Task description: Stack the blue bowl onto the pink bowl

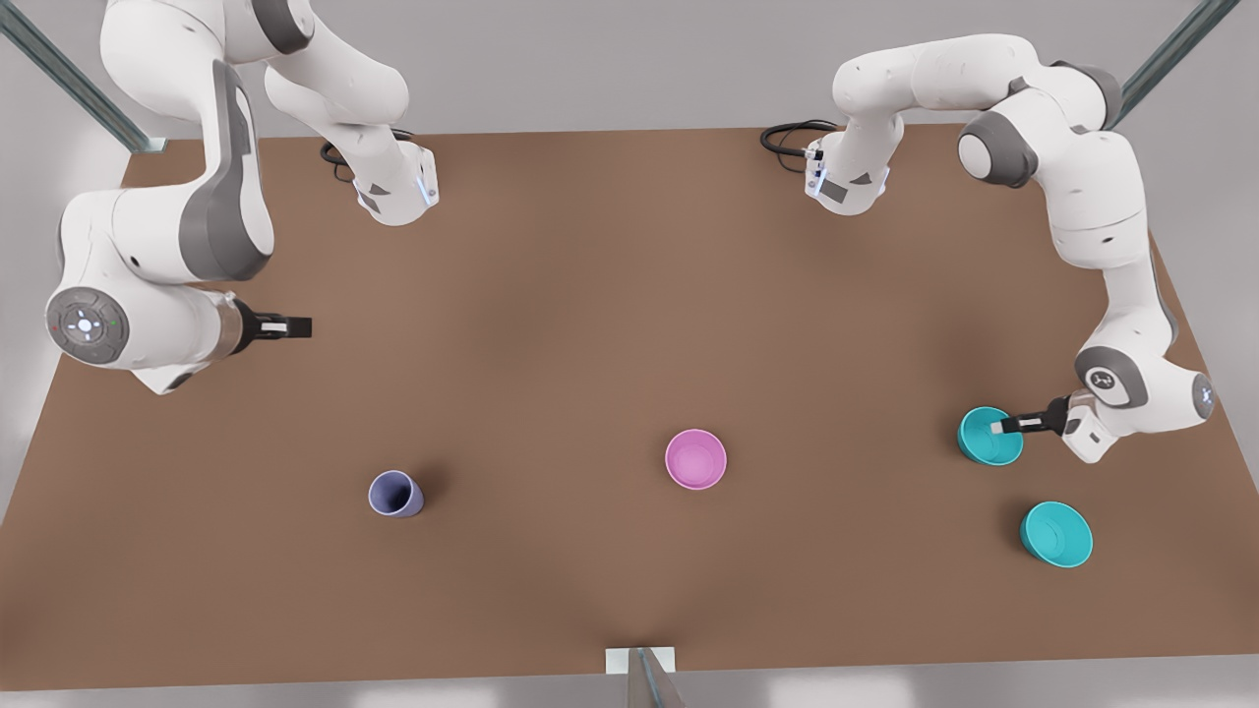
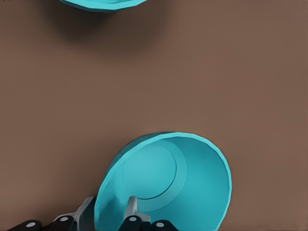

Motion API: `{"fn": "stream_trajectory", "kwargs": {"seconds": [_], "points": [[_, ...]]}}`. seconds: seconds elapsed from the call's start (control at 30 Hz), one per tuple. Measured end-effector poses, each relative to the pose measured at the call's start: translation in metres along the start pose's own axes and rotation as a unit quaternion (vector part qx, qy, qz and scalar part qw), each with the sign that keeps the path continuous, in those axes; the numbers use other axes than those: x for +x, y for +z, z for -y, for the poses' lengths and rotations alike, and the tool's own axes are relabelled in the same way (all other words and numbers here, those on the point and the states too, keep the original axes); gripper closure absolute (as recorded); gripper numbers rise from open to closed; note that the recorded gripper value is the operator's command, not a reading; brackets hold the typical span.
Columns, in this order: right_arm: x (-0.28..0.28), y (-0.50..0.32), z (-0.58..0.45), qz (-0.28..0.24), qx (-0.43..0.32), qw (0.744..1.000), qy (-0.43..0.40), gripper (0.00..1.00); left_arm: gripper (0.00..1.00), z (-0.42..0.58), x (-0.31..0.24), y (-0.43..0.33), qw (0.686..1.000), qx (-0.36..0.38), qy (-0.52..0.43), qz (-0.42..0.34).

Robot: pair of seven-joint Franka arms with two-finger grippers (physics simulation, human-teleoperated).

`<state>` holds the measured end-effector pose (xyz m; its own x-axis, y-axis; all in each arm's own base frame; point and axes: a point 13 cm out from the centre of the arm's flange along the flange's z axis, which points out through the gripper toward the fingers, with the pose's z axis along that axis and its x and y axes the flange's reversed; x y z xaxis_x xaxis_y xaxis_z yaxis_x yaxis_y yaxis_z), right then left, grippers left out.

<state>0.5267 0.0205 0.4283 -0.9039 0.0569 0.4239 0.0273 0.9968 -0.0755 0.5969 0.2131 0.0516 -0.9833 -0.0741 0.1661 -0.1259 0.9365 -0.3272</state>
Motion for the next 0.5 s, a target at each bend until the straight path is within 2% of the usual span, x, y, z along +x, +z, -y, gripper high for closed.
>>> {"fn": "stream_trajectory", "kwargs": {"seconds": [0.1, 0.23, 0.3, 0.4, 0.5], "points": [[0.001, 0.001, 0.002, -0.002, 0.000, 1.000, -0.005, 0.00, 0.79, 0.003, -0.002, -0.001, 1.000, -0.001, 0.011, 0.002], [0.003, 0.001, 0.003, -0.002, 0.000, 1.000, -0.011, 0.00, 0.79, 0.025, -0.012, -0.022, 0.999, -0.001, 0.027, 0.017], [0.003, 0.002, 0.003, -0.002, 0.000, 1.000, -0.013, 0.00, 0.79, 0.073, -0.025, -0.035, 0.998, -0.005, 0.053, 0.023], [0.002, 0.003, 0.002, -0.003, 0.000, 1.000, -0.018, 0.00, 0.79, 0.223, -0.042, -0.019, 0.991, -0.015, 0.134, 0.001], [0.001, 0.005, 0.003, -0.005, 0.000, 1.000, -0.020, 0.00, 0.79, 0.372, -0.021, 0.037, 0.980, -0.029, 0.195, -0.041]]}}
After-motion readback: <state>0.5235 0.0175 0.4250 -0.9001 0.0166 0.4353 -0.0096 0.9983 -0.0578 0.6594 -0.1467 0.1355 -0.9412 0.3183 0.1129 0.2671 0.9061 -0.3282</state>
